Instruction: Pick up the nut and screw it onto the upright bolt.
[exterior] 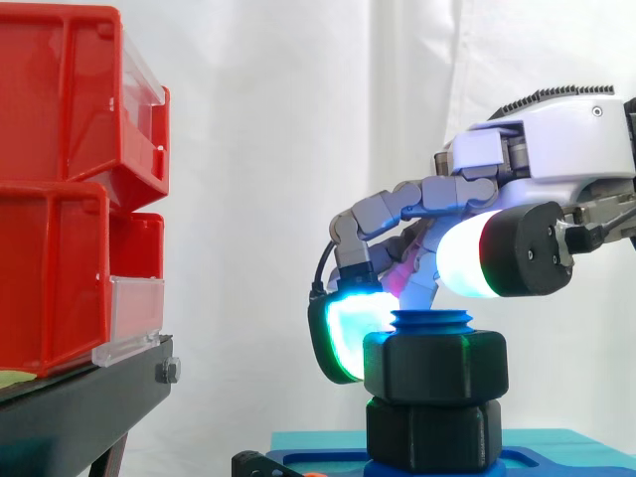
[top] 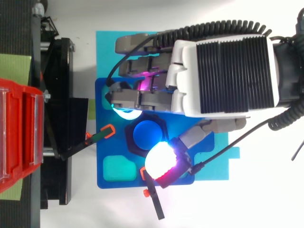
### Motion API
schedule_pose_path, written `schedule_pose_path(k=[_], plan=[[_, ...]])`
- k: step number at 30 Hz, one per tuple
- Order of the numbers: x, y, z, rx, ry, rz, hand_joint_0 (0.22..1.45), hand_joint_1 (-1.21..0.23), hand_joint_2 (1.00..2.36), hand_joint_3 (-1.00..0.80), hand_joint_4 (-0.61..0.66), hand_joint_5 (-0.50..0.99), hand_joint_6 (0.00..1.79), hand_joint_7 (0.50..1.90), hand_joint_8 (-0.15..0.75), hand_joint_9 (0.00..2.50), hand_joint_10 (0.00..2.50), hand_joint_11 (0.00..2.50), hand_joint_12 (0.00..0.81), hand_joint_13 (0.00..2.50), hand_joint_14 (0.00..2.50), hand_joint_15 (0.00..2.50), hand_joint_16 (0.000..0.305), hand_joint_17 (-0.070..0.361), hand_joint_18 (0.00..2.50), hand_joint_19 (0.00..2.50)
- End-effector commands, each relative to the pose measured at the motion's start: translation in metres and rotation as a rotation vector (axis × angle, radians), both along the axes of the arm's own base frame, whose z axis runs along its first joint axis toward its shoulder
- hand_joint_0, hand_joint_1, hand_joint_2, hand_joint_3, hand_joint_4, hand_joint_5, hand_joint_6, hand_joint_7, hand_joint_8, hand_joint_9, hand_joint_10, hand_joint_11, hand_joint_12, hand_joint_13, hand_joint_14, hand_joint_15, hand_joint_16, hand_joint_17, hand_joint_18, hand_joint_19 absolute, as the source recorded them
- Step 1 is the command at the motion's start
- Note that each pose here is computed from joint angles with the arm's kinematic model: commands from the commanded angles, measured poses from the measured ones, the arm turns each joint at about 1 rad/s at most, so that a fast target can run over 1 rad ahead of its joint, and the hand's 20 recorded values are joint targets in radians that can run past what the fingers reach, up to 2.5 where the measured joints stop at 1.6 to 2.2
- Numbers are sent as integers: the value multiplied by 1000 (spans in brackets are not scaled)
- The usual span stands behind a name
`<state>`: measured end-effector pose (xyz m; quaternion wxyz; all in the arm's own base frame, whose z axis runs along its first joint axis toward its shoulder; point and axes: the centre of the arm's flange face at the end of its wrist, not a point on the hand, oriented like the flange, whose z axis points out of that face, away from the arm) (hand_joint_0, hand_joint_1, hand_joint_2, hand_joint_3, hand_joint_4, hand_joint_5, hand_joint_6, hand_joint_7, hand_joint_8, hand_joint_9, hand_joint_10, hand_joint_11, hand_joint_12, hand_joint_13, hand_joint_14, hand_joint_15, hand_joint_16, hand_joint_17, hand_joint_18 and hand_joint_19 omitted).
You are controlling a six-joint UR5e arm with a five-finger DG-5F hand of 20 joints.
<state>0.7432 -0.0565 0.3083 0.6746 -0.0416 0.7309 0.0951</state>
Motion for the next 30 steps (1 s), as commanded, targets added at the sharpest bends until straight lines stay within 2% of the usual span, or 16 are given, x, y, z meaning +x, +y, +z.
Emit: schedule_pose_path(k=[1, 4, 12, 15, 16, 18, 21, 22, 30], plan=[[-1, -4, -1, -1, 7, -3, 522, -199, 1000, -500, 123, -20, 635, 1320, 262, 1002, 0, 0, 211, 787, 0, 0, 23, 53, 449, 0], [-2, -9, -1, -1, 12, -10, 524, -206, 1000, -500, 110, -22, 684, 1245, 268, 1035, 0, 0, 203, 822, 0, 0, 23, 52, 498, 9], [-4, -15, -2, 0, 17, -3, 529, -218, 1000, -500, 102, -18, 735, 1179, 278, 1144, 0, 0, 184, 920, 0, 0, 21, 48, 592, 45], [-4, -18, -2, 0, 17, -7, 528, -217, 1000, -500, 147, -13, 646, 1298, 278, 1131, 0, 0, 189, 917, 0, 0, 22, 48, 590, 47], [-4, -19, -2, 0, 17, -8, 526, -216, 1000, -500, 161, -8, 588, 1400, 281, 1125, 0, 0, 189, 914, 1, 0, 22, 49, 589, 47], [-4, -20, -2, 2, 15, -10, 524, -213, 1000, -500, 161, -3, 500, 1519, 272, 1101, 0, 0, 195, 902, 0, 0, 23, 51, 575, 42], [-4, -21, -1, 2, 11, -5, 521, -210, 1000, -500, 183, -26, 503, 1370, 267, 1084, 0, 0, 195, 885, 0, 0, 23, 53, 566, 45], [-4, -22, 1, 3, 8, -5, 520, -208, 1000, -500, 194, -35, 504, 1270, 264, 1070, 0, 0, 195, 876, 0, 0, 24, 54, 565, 40], [-1, -24, 10, 5, -9, 7, 514, -203, 1000, -500, 248, -65, 504, 965, 251, 1028, 0, 0, 202, 847, 0, 0, 25, 57, 526, 35]])
